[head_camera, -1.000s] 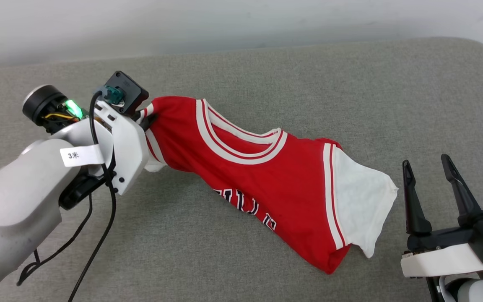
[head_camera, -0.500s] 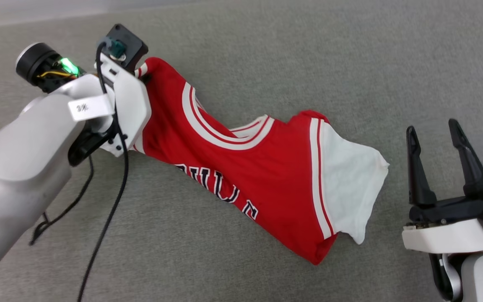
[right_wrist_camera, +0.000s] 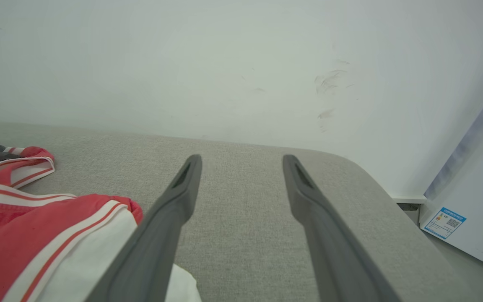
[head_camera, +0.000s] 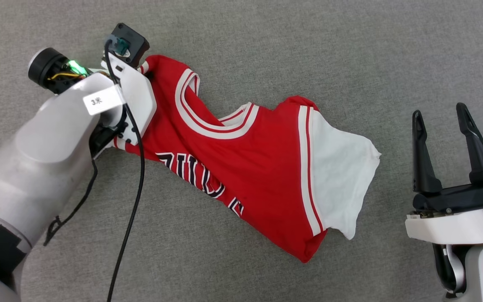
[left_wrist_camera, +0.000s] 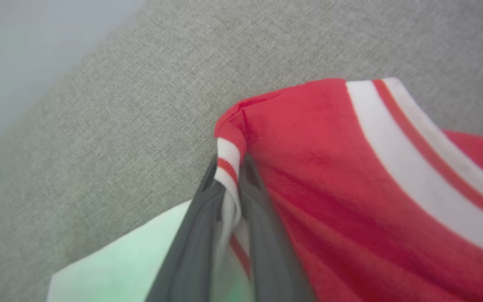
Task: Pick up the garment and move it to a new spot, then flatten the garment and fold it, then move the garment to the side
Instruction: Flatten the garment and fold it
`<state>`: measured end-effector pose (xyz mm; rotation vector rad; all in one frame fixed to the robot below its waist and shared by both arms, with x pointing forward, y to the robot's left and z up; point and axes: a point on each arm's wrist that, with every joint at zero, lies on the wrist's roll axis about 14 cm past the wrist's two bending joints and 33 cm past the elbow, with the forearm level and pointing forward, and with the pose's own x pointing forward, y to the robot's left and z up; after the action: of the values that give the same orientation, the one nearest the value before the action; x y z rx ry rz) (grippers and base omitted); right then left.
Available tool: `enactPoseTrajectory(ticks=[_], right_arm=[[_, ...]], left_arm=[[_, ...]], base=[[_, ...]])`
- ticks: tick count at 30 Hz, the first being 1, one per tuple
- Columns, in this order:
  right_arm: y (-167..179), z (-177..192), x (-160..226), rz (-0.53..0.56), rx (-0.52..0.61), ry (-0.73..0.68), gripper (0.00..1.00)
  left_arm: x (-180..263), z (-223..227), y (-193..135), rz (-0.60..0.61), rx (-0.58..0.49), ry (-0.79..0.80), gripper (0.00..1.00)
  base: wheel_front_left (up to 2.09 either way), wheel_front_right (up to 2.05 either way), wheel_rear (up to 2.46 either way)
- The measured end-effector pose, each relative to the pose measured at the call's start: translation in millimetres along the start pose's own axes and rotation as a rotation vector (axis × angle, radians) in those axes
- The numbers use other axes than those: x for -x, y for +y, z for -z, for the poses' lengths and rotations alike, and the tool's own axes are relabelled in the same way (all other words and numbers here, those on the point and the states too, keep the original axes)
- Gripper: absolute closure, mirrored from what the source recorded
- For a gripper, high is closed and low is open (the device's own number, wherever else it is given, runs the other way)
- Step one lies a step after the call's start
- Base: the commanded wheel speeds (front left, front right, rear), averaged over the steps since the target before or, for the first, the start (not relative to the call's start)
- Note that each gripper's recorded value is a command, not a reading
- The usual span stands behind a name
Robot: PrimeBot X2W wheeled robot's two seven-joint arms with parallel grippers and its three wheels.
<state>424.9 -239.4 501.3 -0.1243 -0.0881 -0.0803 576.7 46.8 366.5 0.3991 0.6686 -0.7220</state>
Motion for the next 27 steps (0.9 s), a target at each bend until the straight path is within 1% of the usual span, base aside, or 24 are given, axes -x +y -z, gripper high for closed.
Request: enactPoseTrajectory(ticks=[1,6,10,14,16,19,23,27], right_arm=[[-0.5,-0.9,0.1,0.001,0.0,-0.002,0.0],[0.7,-8.5,1.3,-0.002,-0.004,-0.022,0.0],[2.5,-13.4,6.7,-0.005,-0.016,-0.031,0.0],[7.6,-18.9,10.1,-0.018,-0.029,-0.045,0.0],[10.7,-21.4,9.5,-0.027,-0.034,-0.053,0.0],[13.8,-22.7,8.6,-0.036,-0.038,-0.058,0.0],[15.6,-20.5,7.6,-0.04,-0.038,-0.053,0.0],[14.9,-16.0,6.4,-0.039,-0.033,-0.041,0.0]], left_arm=[[0.9,-1.2,-0.2,-0.003,-0.004,-0.009,0.0],[16.6,-15.4,8.6,-0.039,-0.018,-0.072,0.0],[41.1,-43.4,22.1,-0.07,0.029,-0.154,0.0],[72.4,-59.8,44.9,-0.112,0.059,-0.175,0.0],[86.4,-63.1,57.6,-0.132,0.086,-0.161,0.0],[98.8,-57.7,69.0,-0.138,0.133,-0.099,0.0],[102.3,-45.2,76.2,-0.117,0.214,-0.003,0.0],[97.9,-25.1,81.4,-0.113,0.231,0.108,0.0]], base=[[0.0,0.0,0.0],[0.0,0.0,0.0],[0.0,0.0,0.0],[0.0,0.0,0.0],[0.0,0.0,0.0],[0.0,0.0,0.0],[0.0,0.0,0.0],[0.0,0.0,0.0]])
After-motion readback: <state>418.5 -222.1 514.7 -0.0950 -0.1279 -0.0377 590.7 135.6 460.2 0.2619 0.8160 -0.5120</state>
